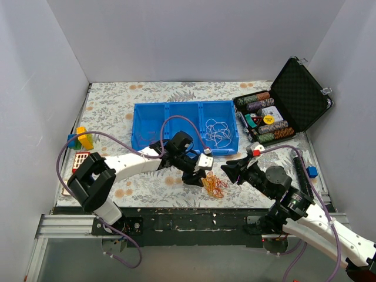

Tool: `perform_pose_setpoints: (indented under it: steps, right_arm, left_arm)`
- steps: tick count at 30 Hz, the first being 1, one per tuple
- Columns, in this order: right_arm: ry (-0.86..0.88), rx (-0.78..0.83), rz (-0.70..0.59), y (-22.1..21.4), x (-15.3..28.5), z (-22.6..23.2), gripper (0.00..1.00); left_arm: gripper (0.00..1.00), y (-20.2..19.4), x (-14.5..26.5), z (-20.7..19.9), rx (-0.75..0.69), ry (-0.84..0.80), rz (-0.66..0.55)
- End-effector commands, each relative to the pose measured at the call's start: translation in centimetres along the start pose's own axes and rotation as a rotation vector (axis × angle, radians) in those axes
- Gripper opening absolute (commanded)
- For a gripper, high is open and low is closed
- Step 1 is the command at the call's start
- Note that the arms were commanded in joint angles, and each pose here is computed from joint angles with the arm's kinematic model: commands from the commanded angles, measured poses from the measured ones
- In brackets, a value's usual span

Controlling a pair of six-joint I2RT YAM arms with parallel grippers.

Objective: Untangle the cables

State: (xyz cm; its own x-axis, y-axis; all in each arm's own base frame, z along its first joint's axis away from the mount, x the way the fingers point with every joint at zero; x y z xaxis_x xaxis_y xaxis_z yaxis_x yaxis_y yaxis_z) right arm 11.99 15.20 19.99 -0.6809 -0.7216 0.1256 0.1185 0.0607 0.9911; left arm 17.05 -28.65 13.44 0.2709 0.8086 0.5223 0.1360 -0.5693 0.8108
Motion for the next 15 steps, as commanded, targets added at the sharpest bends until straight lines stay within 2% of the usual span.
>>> perform_pose_setpoints:
  steps: [1, 15]
  right_arm:
    - [-0.023, -0.001, -0.03, 1.4, 0.0, -0.2, 0.41]
    - [0.012, -0.018, -0.011, 0.6, -0.3, 0.3, 0.39]
  left_arm:
    - [0.38, 2.0, -0.7, 1.3, -0.095, -0.016, -0.065]
    - [0.38, 2.3, -1.7, 3.3, -0.129, 0.047, -0.084]
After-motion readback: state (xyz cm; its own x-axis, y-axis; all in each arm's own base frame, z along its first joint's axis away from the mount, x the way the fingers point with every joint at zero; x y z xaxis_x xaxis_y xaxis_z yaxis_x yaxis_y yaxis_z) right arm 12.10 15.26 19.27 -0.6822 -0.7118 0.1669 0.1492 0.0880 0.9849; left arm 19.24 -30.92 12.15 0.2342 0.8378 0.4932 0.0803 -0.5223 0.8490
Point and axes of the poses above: each gripper's point midway between its finger pads, its own x axis back along the fingers, its own z axis along the line the jaws close on, y = z × x, the point moved 7 cm from there along x, back along the fingers, and after that the axes turned 12 degrees about x, right-handed, at the moved point
